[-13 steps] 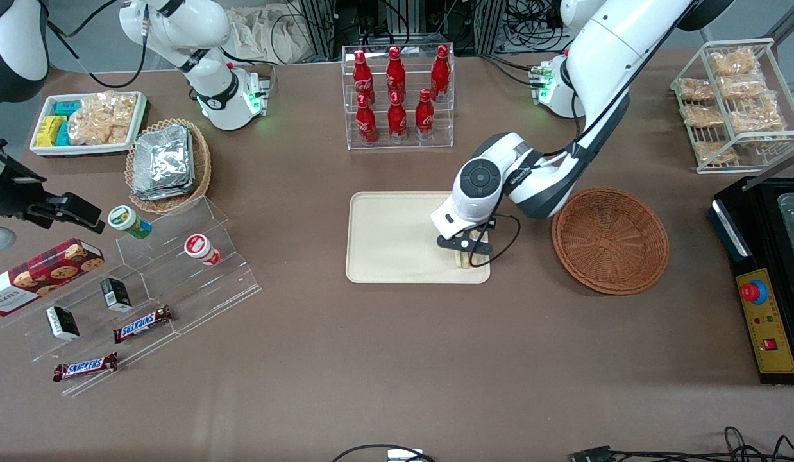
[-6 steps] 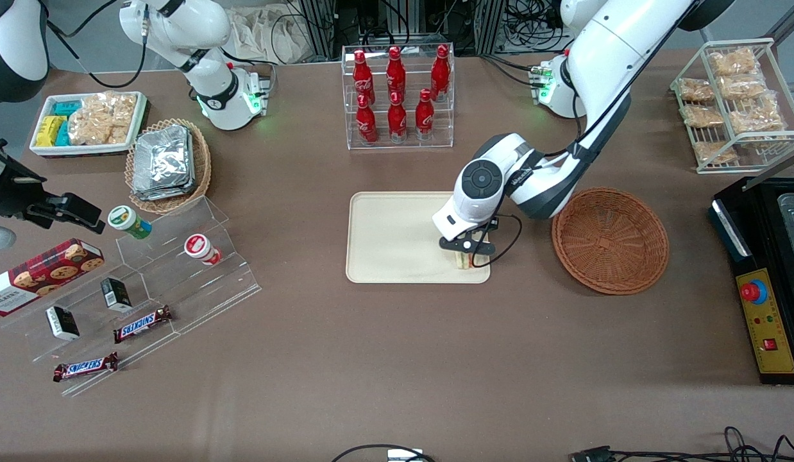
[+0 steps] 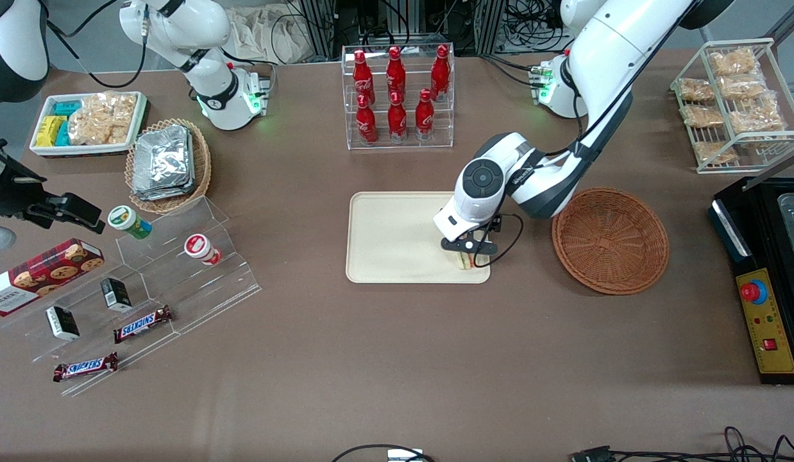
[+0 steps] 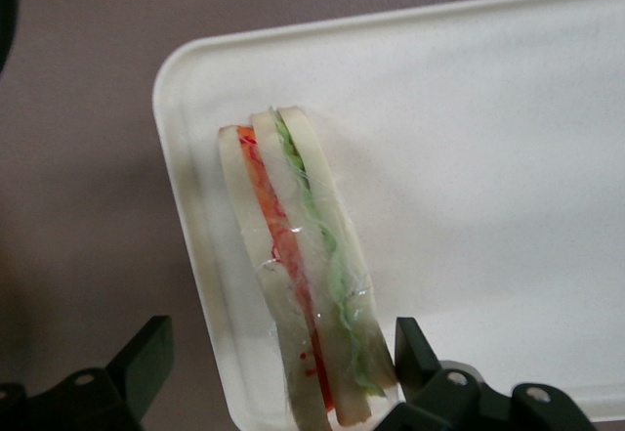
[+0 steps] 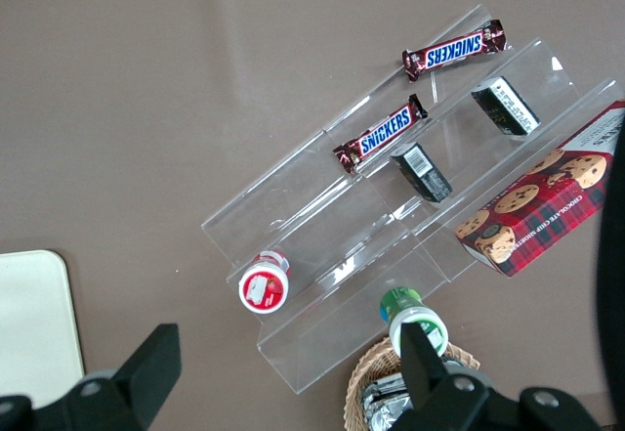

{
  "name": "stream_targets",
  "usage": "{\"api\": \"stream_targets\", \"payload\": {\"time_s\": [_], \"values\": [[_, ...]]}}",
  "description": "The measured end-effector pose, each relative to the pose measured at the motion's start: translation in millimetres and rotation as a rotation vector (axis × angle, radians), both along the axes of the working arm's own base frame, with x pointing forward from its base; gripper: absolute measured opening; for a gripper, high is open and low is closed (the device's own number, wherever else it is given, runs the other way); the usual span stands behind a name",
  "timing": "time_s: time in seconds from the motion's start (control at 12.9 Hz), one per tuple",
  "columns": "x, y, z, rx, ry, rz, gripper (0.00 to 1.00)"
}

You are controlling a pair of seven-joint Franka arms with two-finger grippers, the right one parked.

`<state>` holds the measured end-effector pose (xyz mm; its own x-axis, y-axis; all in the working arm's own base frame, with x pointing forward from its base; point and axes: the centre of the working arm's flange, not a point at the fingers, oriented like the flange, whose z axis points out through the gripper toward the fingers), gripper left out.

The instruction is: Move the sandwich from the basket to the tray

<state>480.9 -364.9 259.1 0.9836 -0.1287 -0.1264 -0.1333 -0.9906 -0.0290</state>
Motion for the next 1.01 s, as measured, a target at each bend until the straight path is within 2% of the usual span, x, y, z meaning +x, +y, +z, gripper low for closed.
{"api": "stream_targets", "payload": {"time_s": [0.23, 0.39, 0.62, 0.7, 0.78, 0.93, 1.01], "values": [[18.1, 4.6, 84.1, 0.052, -0.051, 0.068, 1.00], [31.4, 16.8, 180.9, 0.070, -0.072, 0.139, 1.00], [51.2, 79.5, 307.7, 0.101, -0.139, 0.259, 1.00], [59.2, 111.2, 331.0, 0.098, -0.162, 0.284, 1.00], [66.7, 146.4, 345.7, 0.079, -0.164, 0.302, 1.00], [78.3, 215.3, 359.6, 0.020, -0.139, 0.356, 1.00], [79.8, 248.1, 360.9, 0.005, -0.128, 0.370, 1.00]]}}
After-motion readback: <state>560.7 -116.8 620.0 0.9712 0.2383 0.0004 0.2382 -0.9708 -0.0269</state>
